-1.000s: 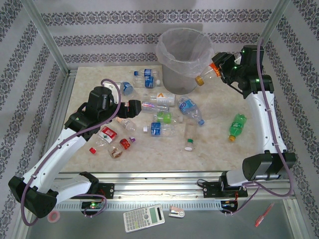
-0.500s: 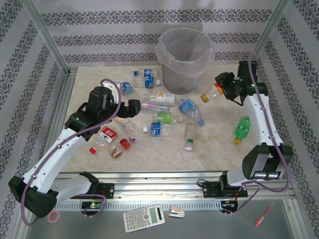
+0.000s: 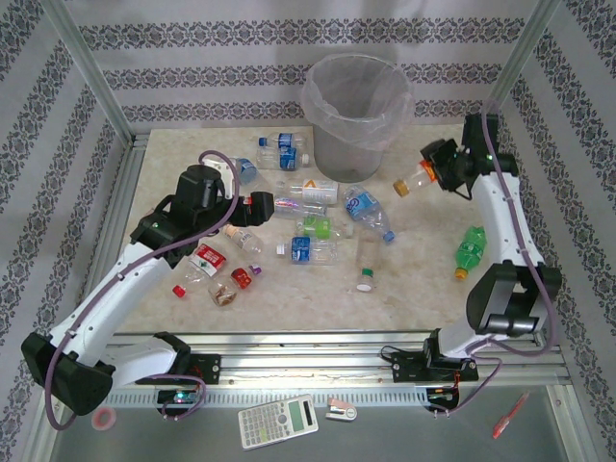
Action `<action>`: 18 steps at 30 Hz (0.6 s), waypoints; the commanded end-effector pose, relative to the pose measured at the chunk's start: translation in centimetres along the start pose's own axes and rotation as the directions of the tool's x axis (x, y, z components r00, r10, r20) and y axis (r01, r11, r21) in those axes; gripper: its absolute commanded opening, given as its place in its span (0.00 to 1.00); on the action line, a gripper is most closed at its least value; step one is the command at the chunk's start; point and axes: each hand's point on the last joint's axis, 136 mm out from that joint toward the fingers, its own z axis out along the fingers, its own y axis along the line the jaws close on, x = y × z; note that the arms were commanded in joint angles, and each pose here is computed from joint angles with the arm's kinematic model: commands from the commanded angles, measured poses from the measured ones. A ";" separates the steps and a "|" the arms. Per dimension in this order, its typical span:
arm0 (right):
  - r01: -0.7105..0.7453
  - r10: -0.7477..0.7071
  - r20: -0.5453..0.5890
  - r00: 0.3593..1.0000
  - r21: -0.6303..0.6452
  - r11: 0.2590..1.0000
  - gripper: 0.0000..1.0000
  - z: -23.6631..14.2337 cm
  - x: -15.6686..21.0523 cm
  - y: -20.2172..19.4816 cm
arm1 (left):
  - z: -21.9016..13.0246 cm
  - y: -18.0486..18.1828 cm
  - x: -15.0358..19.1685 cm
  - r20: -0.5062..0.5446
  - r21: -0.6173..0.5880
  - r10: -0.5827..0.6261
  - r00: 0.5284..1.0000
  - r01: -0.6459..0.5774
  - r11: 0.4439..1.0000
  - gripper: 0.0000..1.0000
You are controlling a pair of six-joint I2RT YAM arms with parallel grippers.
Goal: Throw the plastic bottles in the bin
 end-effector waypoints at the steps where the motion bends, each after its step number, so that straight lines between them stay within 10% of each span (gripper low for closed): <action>1: 0.008 0.003 0.031 1.000 -0.337 0.942 0.44 -2.3 -2.2 11.7 | -0.6 -1.0 -1.7 0.046 0.016 0.040 0.998 -0.041 0.999 1.00; 7: 0.107 -0.113 0.019 0.993 -0.505 0.856 0.76 -2.9 -2.5 23.6 | -0.1 -1.3 -1.9 0.028 0.024 0.045 0.999 -0.046 0.999 1.00; 18: 0.154 -0.158 0.033 0.987 -0.479 0.864 0.91 -3.7 -3.4 21.4 | -0.5 -1.2 -2.6 0.020 -0.003 0.060 0.998 -0.060 0.998 1.00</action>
